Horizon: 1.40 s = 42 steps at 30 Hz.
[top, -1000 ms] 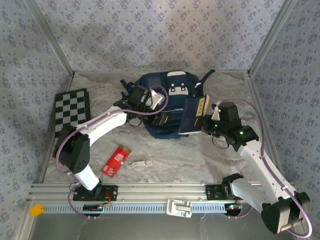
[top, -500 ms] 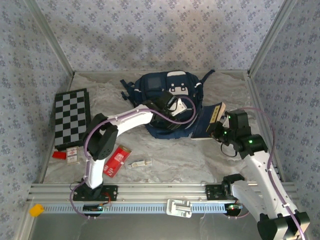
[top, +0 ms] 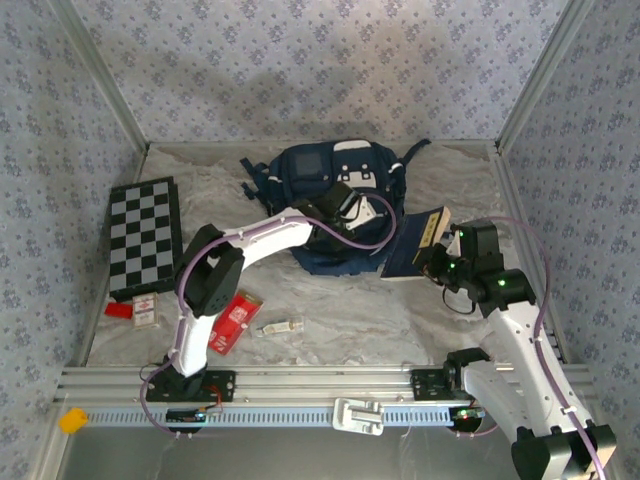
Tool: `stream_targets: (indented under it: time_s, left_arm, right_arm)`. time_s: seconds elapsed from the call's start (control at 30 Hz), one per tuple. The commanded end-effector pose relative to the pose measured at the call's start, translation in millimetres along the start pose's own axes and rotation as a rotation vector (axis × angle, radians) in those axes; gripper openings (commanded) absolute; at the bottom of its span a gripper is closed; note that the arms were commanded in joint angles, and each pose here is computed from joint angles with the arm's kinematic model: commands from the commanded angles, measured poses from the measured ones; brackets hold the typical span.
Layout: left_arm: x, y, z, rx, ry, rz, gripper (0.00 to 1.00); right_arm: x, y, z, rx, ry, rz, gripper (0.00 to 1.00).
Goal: Pack the student bag
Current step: Open the student bag at the center of the table, then place the book in the student bag.
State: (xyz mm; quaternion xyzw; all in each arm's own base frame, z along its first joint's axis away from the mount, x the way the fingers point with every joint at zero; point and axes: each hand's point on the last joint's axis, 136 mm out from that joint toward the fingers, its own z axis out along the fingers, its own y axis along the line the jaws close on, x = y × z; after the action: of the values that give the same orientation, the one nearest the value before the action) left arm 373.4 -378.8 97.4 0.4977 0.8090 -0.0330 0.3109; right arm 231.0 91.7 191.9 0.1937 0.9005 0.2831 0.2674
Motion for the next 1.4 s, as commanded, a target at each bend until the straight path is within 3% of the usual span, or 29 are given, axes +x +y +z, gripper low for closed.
stream_targets:
  time_s: [0.0, 0.13, 0.37, 0.63, 0.9, 1.1, 1.37]
  left_arm:
    - [-17.7, 17.5, -12.2, -0.045, -0.032, -0.009, 0.15]
    - [-36.2, 32.7, -39.9, -0.094, -0.077, -0.024, 0.0]
    - [-74.7, 64.7, -101.5, -0.153, -0.194, -0.087, 0.0]
    - [-103.9, 96.0, -152.8, -0.201, -0.304, -0.198, 0.0]
    - [-116.2, 109.1, -187.2, -0.17, -0.402, -0.276, 0.0]
    - [-117.4, 106.2, -189.9, -0.14, -0.412, -0.295, 0.0]
    - [-114.8, 113.8, -194.1, -0.137, -0.421, -0.338, 0.0]
  right_arm:
    - [-2.9, 7.7, -6.7, -0.033, -0.01, -0.031, 0.0]
    - [-2.9, 8.7, -13.3, -0.029, -0.015, -0.035, 0.0]
    - [-5.0, 9.2, -15.3, -0.028, -0.026, -0.013, 0.0]
    - [-3.5, 46.7, 16.3, -0.175, 0.063, -0.048, 0.0]
    - [-7.0, 106.9, 68.6, -0.302, 0.083, -0.14, 0.0]
    - [-25.1, 143.6, 117.5, -0.387, 0.028, -0.157, 0.0]
    - [-43.7, 128.0, 196.2, -0.341, 0.032, -0.102, 0.05]
